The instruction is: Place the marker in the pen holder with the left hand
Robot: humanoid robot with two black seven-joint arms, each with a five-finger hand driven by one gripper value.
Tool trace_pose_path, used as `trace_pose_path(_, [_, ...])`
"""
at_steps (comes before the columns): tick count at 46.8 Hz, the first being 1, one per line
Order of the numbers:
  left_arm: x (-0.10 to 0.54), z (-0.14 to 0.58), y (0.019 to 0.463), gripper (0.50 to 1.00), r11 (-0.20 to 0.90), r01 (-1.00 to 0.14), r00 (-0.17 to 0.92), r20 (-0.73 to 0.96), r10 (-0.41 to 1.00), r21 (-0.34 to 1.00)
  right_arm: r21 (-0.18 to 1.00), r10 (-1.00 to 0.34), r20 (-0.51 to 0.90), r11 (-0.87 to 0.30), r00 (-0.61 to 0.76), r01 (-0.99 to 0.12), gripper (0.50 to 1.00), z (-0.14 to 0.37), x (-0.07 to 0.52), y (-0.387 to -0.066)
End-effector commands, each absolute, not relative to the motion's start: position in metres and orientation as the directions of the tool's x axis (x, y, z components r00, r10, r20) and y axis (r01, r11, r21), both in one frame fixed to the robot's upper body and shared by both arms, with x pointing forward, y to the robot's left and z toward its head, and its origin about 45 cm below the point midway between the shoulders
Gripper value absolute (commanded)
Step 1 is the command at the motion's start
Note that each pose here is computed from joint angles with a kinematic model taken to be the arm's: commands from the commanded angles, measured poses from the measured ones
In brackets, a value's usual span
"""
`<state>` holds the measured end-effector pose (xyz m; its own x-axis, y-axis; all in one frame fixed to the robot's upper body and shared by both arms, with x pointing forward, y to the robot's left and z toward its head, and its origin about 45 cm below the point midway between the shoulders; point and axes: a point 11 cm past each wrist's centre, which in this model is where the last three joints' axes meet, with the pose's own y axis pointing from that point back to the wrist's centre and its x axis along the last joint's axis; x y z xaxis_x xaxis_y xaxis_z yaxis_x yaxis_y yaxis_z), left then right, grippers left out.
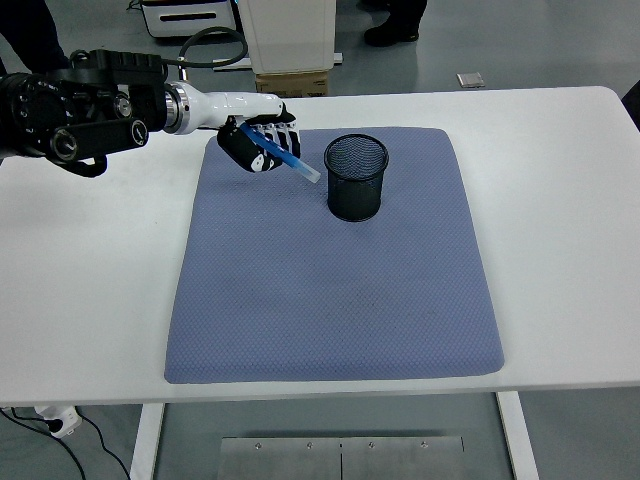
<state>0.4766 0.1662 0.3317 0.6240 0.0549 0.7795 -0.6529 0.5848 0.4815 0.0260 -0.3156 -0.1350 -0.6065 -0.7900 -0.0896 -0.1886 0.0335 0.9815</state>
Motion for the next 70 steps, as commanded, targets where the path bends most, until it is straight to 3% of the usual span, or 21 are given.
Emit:
trace_pose_path(1, [0.477,0.334,0.164,0.5,0.588,-0.649,0.626,0.778,0.053,0.482,0.981,-0.79,-0.089,0.034,-0.607,-0.189,1.0,-0.135,0.026,-0.316])
trace_pose_path(38, [0.471,0.334,0.088,0.5,0.709,-0.595,0.658,0.736,0.16,0.378,0.981,-0.79,-0.089,0.034,-0.607,-0.189,1.0,-0.135,0.026,-0.316])
trace_pose_path(70, [0.472,0.312,0.072,0.5,0.737,-0.64,0.716,0.515,0.471,0.215,0.981,-0.79,-0.089,0.034,-0.607,-0.189,1.0,-0.135,0.026,-0.316])
